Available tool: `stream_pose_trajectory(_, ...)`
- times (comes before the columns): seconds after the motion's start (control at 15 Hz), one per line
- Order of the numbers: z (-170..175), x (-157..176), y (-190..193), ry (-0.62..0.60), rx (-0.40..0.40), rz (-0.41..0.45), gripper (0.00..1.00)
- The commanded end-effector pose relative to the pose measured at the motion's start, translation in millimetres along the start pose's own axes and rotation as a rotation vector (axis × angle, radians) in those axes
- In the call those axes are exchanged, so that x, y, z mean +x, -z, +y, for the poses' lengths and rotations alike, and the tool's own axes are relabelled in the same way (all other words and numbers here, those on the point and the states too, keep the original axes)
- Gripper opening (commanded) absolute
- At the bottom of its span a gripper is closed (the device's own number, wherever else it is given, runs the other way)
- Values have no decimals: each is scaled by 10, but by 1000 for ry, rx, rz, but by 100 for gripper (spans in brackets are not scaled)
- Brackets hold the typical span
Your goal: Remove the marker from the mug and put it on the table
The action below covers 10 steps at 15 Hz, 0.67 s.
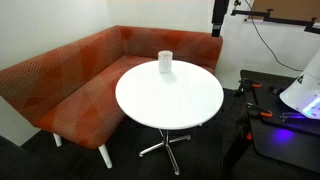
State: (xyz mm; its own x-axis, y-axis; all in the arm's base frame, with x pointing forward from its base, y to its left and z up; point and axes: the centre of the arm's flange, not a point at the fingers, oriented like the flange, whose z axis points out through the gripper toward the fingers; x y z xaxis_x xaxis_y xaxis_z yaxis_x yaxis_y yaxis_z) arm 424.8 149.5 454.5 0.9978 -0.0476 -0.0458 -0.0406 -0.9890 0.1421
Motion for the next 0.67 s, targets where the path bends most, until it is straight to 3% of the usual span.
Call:
stream_pose_trajectory(0.0, 0, 0, 0, 0, 0, 0, 100)
stream_pose_trajectory(0.33, 27, 18, 11, 2, -3, 15, 100)
stream_pose_trajectory(0.6, 282, 134, 83, -31, -8, 40, 100)
